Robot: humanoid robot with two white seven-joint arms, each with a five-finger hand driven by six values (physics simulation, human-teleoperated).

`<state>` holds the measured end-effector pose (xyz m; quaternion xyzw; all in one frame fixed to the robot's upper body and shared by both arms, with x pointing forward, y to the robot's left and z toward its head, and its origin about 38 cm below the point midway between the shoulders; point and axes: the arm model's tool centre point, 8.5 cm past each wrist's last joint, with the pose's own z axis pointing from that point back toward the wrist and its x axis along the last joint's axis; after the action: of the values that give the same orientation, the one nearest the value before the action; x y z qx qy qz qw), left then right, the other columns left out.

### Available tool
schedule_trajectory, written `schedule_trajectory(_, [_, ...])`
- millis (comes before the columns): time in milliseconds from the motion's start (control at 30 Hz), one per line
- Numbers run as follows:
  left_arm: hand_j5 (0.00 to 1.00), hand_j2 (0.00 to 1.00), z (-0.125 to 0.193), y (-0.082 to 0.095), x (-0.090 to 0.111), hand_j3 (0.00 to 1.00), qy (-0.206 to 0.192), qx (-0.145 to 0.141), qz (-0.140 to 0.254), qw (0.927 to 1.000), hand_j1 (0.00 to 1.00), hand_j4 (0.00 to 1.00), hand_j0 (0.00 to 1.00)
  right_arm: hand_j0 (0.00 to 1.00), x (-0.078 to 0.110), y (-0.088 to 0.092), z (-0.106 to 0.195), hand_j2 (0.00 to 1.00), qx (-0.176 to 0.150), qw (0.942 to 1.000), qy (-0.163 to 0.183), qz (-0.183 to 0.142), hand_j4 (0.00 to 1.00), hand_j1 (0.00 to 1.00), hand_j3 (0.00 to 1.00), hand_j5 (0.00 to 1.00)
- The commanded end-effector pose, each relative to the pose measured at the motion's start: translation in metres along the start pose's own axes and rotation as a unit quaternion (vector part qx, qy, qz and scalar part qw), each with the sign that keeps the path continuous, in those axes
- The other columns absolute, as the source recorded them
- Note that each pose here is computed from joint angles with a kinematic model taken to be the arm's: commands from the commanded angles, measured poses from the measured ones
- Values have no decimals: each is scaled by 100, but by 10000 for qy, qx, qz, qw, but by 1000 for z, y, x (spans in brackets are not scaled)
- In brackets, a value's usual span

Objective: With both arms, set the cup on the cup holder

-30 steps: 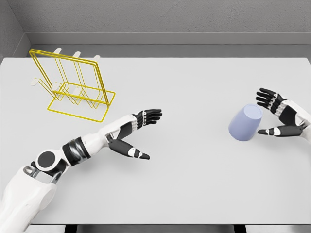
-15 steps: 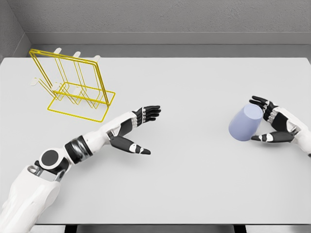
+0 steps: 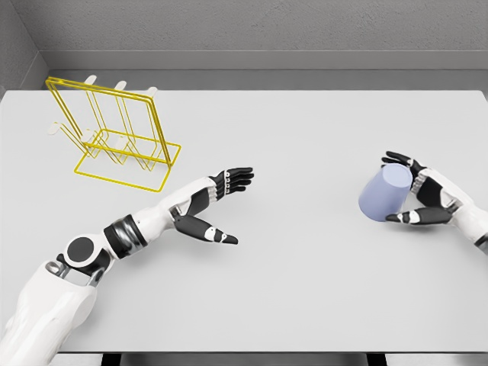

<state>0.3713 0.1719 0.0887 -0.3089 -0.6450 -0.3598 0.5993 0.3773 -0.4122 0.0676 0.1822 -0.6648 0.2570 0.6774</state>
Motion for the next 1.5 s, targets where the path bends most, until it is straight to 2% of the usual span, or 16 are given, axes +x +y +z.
schedule_trajectory(0, [100, 100, 0, 0, 0, 100, -22, 9, 23, 10000, 100, 100, 100, 100, 0, 2, -2, 100, 7, 10000, -38, -37, 100, 100, 100, 100])
schedule_trajectory(467, [100, 100, 0, 0, 1, 100, -34, 5, 24, 10000, 100, 100, 100, 100, -2, 7, -7, 100, 71, 9999, -52, -76, 100, 100, 100, 100])
schedule_trajectory(700, [100, 100, 0, -1, 0, 100, -30, 8, 38, 10000, 100, 100, 100, 82, -4, 9, -8, 82, 94, 9999, -6, -104, 82, 82, 82, 82])
schedule_trajectory(867, [100, 100, -2, -2, 0, 100, -36, -2, 43, 10000, 100, 100, 100, 76, -4, 9, -9, 76, 106, 9999, -6, -105, 76, 76, 76, 76])
schedule_trajectory(1000, [100, 100, -1, -2, -1, 100, -25, -2, 53, 10000, 100, 100, 100, 75, 5, 3, -14, 75, 90, 9999, -107, -17, 75, 75, 75, 75])
schedule_trajectory(1167, [100, 100, -1, -2, -1, 100, -24, 14, 66, 10000, 100, 100, 100, 75, 8, 2, -14, 75, 86, 9999, -146, 20, 75, 75, 75, 75])
schedule_trajectory(1467, [100, 100, 0, -1, -1, 100, -24, 15, 58, 10000, 100, 100, 100, 75, 40, 25, -38, 75, 592, 9962, -628, 115, 75, 75, 75, 75])
